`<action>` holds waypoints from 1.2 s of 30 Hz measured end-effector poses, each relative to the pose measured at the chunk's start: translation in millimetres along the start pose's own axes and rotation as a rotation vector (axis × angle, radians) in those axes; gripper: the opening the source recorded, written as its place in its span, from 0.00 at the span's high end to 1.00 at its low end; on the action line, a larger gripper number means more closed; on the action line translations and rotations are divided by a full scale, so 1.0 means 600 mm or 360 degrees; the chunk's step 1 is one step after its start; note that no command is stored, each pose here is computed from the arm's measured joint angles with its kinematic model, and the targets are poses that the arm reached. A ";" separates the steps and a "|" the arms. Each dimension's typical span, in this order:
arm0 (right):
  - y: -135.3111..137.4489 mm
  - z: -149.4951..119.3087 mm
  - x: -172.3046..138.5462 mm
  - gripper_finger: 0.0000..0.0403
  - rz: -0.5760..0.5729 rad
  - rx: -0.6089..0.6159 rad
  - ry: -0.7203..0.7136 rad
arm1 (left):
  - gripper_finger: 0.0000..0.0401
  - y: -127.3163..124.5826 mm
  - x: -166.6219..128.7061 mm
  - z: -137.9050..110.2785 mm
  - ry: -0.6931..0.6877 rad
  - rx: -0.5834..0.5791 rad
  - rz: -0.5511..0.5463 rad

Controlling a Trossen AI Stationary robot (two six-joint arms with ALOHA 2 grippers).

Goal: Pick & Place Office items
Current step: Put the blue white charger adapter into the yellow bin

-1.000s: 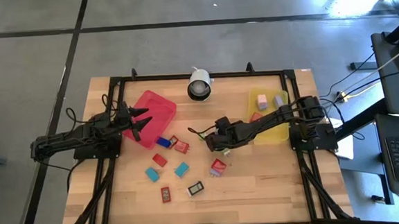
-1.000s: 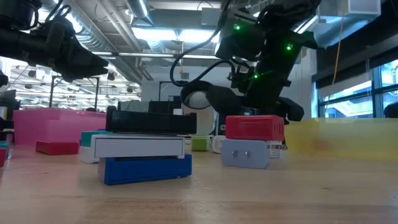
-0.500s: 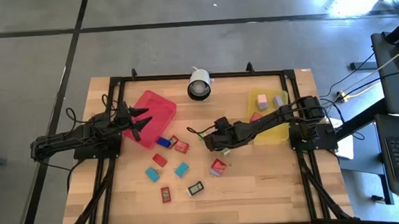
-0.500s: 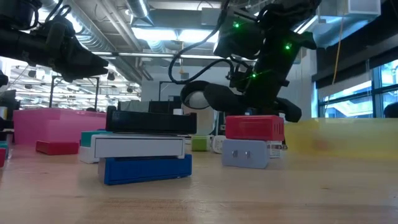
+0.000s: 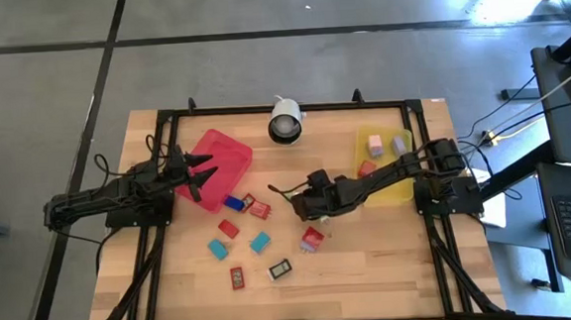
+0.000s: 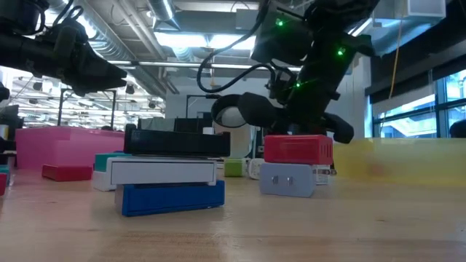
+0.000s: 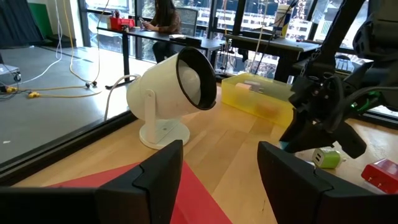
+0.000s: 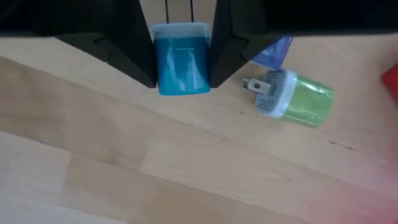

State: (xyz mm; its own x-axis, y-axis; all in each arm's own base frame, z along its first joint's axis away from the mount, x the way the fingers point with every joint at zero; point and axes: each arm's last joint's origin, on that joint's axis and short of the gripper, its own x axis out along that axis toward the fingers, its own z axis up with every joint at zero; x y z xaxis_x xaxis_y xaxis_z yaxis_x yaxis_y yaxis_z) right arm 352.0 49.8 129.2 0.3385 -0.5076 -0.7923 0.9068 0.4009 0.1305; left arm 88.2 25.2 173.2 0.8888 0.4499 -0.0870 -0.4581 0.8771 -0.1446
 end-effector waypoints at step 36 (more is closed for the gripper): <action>-0.158 0.087 -0.181 0.70 -0.0662 0.0318 -0.0137 | 0.49 0.000 0.000 0.000 0.0000 0.0000 0.0000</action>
State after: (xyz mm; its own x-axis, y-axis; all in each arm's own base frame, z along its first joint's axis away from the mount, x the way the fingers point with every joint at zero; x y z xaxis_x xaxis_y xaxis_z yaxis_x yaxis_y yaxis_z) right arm 242.6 27.2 234.0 -0.0522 -0.6588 -0.7505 0.9976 -0.0003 -0.0691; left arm 88.2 25.2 173.2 0.8888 0.4499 -0.0869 -0.4581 0.8771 -0.1446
